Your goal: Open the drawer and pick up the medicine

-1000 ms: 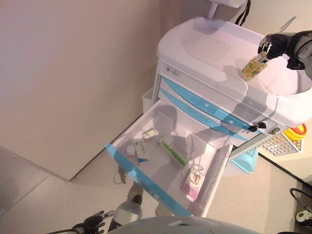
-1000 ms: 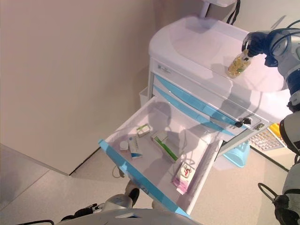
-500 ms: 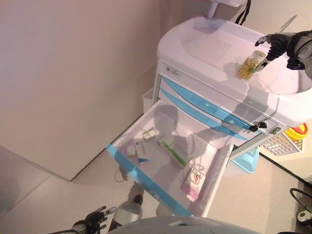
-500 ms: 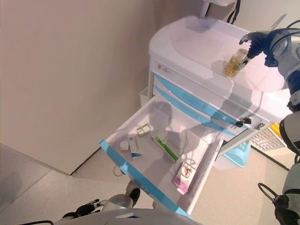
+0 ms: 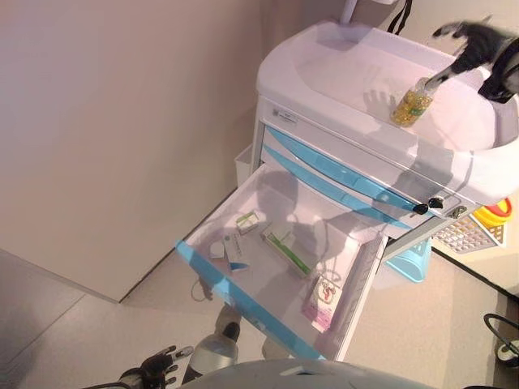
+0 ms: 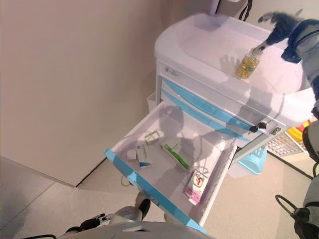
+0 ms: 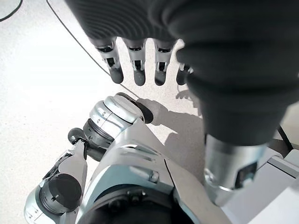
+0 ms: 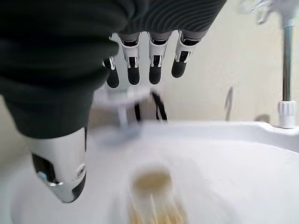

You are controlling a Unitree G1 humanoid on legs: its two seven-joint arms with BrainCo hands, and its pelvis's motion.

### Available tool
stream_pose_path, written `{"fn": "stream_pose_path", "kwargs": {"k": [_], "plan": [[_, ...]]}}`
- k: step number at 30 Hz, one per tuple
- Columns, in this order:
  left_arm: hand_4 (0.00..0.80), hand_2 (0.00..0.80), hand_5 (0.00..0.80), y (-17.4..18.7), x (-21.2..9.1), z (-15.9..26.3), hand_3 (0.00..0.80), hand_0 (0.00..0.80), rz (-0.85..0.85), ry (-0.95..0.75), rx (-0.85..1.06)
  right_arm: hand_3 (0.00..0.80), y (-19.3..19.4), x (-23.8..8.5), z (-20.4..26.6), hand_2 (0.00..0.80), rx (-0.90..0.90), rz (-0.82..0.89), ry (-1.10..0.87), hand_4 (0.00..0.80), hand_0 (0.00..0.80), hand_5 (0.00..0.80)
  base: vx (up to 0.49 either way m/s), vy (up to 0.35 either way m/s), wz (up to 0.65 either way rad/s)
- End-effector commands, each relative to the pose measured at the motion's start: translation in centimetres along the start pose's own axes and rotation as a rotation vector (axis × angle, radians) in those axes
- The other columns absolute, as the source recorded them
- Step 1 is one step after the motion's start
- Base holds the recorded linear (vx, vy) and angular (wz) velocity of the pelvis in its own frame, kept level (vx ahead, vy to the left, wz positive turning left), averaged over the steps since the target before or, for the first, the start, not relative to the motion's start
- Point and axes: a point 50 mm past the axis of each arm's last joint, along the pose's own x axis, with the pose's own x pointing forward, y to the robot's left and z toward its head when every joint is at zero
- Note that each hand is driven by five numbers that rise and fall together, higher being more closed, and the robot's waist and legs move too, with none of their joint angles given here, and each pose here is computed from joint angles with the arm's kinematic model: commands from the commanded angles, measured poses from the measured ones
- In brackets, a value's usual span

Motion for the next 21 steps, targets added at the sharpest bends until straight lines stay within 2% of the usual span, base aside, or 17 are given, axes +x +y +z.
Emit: {"fn": "stream_pose_path", "kwargs": {"k": [1,4,7,13,18,21], "plan": [[0.000,0.000,0.000,1.3,-0.6,-0.3,0.000,0.000,-0.001,0.010,0.030,0.000,-5.8,-2.0,0.0,0.000,0.240,-0.297,-0.052,0.000,0.000,0.000,-0.041,-0.005,0.00],[0.000,0.000,0.000,1.2,-0.6,-0.6,0.000,0.000,-0.006,0.013,0.022,0.000,-5.5,-3.0,-2.1,0.000,0.504,-0.397,-0.053,0.000,0.000,0.000,-0.050,-0.004,-0.08],[0.000,0.000,0.000,0.8,-0.5,-0.8,0.000,0.000,-0.015,0.011,0.021,0.000,-2.5,-4.1,-5.3,0.000,0.695,-0.354,0.001,0.000,0.000,0.000,-0.056,-0.016,-0.20],[0.000,0.000,0.000,0.8,-0.5,-1.0,0.000,0.000,-0.007,0.005,0.021,0.000,3.2,-8.9,-12.8,0.000,0.904,-0.387,0.121,0.000,0.000,0.000,-0.076,-0.049,-0.42],[0.000,0.000,0.000,0.1,-0.1,0.1,0.000,0.000,-0.024,-0.029,0.034,0.000,11.9,-13.9,-17.4,0.000,0.976,-0.295,0.339,0.000,0.000,0.000,-0.088,-0.067,-0.50],[0.000,0.000,0.000,-0.4,0.2,0.8,0.000,0.000,-0.038,-0.047,0.066,0.000,16.6,-16.3,-18.1,0.000,1.037,-0.202,0.412,0.000,0.000,0.000,-0.084,-0.067,-0.38]]}}
